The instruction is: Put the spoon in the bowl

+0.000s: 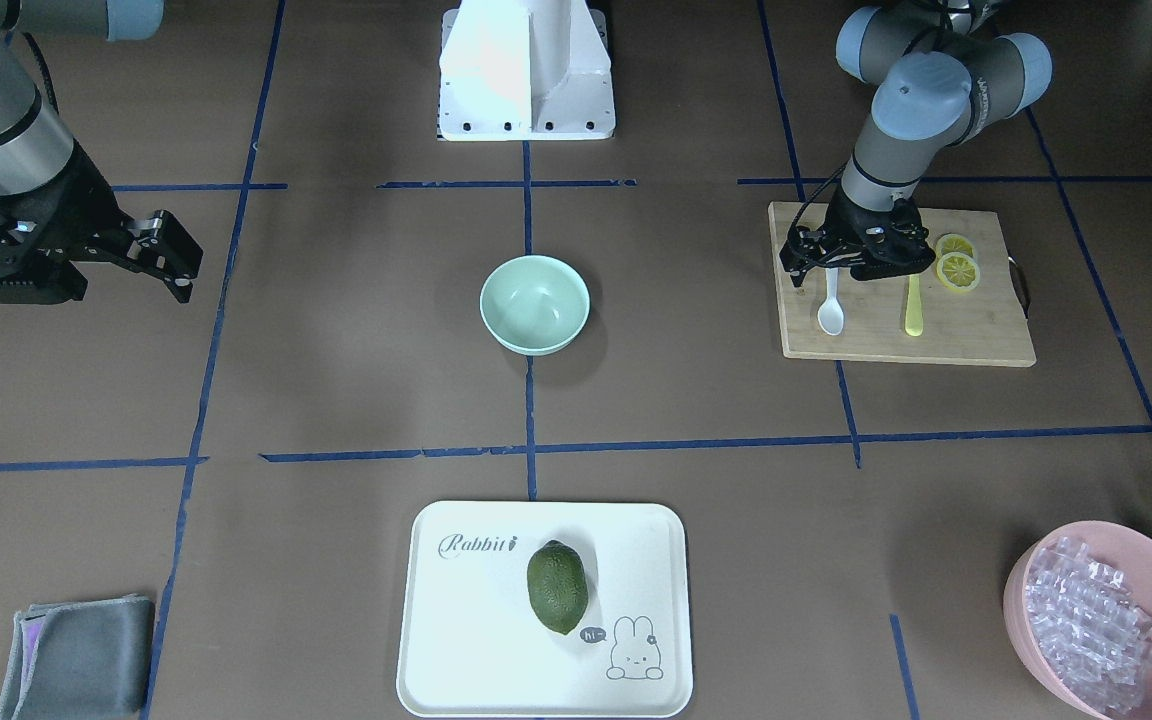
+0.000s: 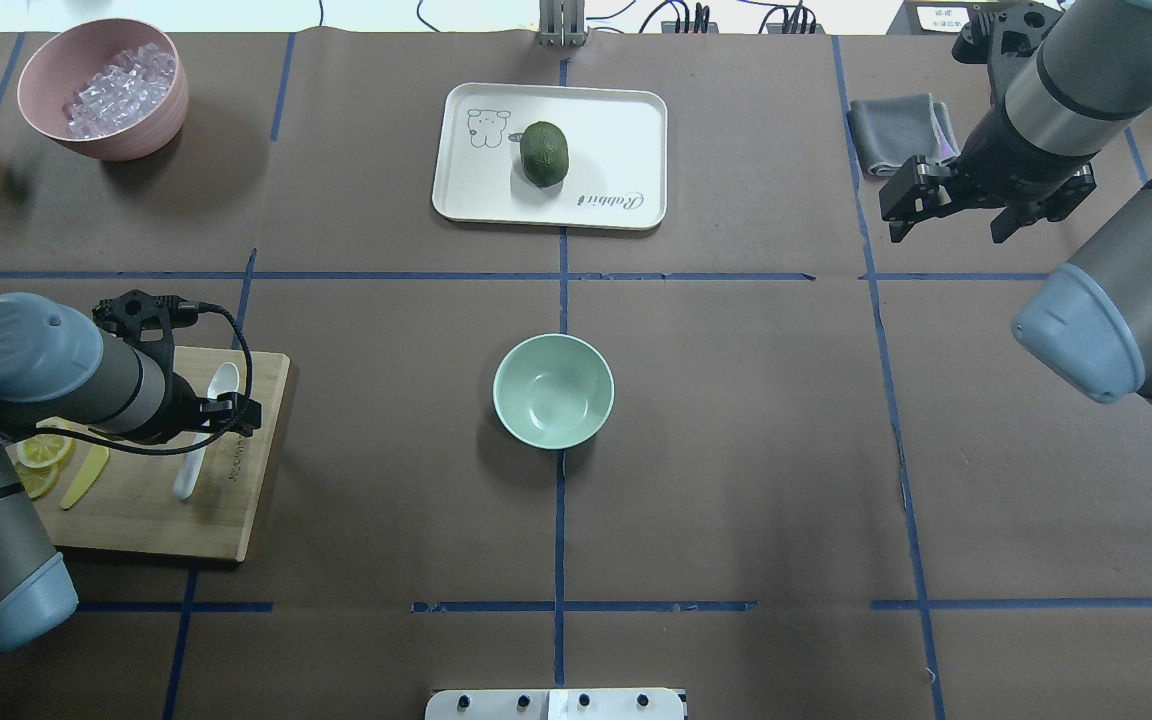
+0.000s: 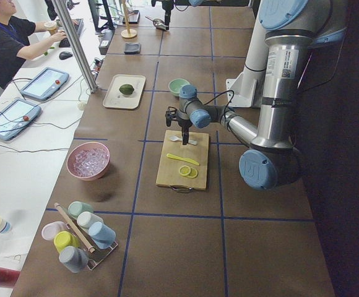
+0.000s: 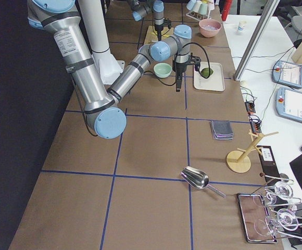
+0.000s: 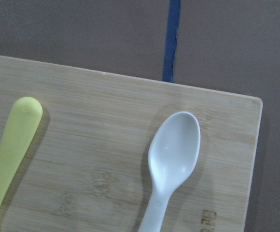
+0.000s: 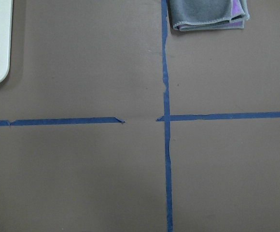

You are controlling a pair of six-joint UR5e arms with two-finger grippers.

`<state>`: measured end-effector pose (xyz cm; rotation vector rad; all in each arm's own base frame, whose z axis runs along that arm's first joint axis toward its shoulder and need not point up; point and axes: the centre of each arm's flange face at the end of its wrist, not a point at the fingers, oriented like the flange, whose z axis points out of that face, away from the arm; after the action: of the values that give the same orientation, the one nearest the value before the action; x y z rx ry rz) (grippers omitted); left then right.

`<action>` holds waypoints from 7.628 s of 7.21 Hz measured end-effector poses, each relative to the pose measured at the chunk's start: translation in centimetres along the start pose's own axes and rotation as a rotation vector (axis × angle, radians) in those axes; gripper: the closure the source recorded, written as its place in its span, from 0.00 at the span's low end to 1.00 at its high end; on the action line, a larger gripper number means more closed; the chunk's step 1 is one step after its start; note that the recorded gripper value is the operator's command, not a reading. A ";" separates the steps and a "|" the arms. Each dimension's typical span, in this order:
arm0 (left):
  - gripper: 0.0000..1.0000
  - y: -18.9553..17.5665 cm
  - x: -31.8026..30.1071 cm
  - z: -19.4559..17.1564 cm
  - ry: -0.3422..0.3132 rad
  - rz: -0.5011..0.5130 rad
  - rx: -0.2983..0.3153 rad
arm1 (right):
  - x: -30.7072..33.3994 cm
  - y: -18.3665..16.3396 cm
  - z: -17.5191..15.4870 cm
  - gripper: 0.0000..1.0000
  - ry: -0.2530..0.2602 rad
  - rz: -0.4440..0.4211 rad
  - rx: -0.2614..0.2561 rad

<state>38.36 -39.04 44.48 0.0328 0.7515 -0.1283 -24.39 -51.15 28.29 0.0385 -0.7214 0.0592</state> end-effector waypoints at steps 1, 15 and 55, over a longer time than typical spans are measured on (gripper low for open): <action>0.12 0.0 0.0 -0.1 0.009 0.002 0.001 | -0.1 0.0 0.0 0.00 0.000 -0.001 0.000; 0.46 0.0 -0.7 0.1 0.005 0.002 0.000 | -0.2 0.1 -0.2 0.00 -0.005 -0.002 0.003; 0.00 -11.7 8.2 -17.4 0.034 0.129 -0.035 | 38.5 0.5 1.9 0.00 -0.090 -0.203 -0.064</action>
<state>30.96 -50.18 26.32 0.0507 0.7831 0.0086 3.18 -49.22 55.17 0.0529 -0.8060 -0.1607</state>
